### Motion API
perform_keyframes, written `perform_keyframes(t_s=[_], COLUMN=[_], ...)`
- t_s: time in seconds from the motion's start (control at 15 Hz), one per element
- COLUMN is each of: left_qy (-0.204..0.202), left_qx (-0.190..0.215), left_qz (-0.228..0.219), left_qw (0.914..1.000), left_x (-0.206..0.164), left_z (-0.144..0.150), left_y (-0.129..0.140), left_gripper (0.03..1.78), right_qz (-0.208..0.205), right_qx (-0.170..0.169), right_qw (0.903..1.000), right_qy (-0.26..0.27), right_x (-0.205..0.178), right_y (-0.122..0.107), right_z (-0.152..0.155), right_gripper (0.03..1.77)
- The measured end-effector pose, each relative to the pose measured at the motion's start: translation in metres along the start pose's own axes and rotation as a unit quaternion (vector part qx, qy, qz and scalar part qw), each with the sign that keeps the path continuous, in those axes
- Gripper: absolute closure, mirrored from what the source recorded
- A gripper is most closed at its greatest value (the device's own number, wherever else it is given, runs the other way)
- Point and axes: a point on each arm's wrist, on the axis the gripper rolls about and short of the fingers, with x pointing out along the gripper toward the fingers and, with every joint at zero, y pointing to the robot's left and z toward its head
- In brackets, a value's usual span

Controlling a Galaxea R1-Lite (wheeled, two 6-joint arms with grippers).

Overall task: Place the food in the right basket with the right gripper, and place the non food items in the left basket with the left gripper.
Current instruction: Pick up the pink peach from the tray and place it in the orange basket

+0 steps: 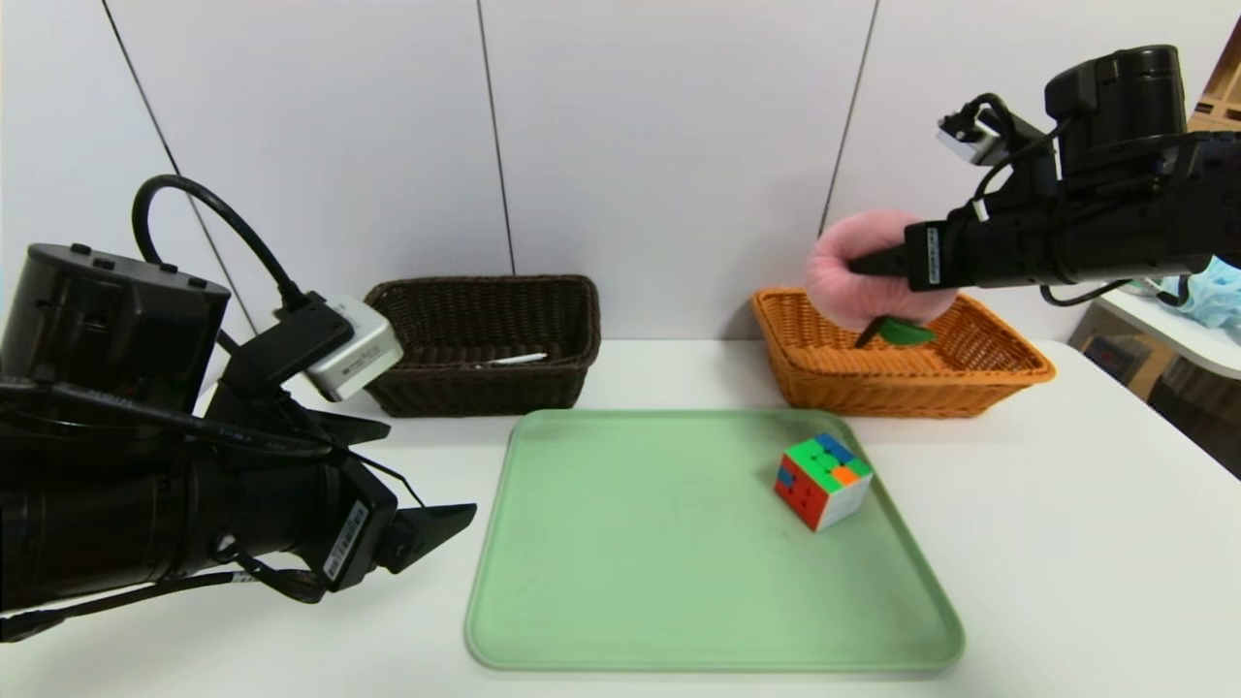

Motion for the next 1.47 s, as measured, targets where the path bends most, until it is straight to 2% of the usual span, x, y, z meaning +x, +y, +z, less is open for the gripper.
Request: perform_keyframes(t_s=[0.33,0.53,0.93,1.2,1.47], left_qy=[-0.002,-0.003,0.002,0.009,0.01], left_qx=[-0.002,-0.002,-0.004,-0.006,-0.005], left_qz=[0.001,0.001,0.002,0.003,0.003], left_qw=[1.0,1.0,1.0,0.9999,0.9999], left_x=[0.0,0.001,0.007,0.01,0.012], left_z=[0.001,0.003,0.005,0.004,0.005], left_y=[0.0,0.0,0.001,0.002,0.002], left_gripper=[0.12,0.12,0.12,0.12,0.12], right_qz=[-0.063,-0.083,-0.091,-0.084,-0.081], right_qx=[0.034,0.047,0.055,0.055,0.055], right_qw=[0.9974,0.9952,0.9935,0.9938,0.9939], right_qy=[0.006,0.021,0.039,0.048,0.051], right_x=[0.011,0.027,0.058,0.069,0.07], right_y=[-0.055,-0.079,-0.098,-0.098,-0.098], right_z=[-0.009,-0.017,-0.024,-0.027,-0.028], right_gripper=[1.03,1.03,1.03,0.65,0.42])
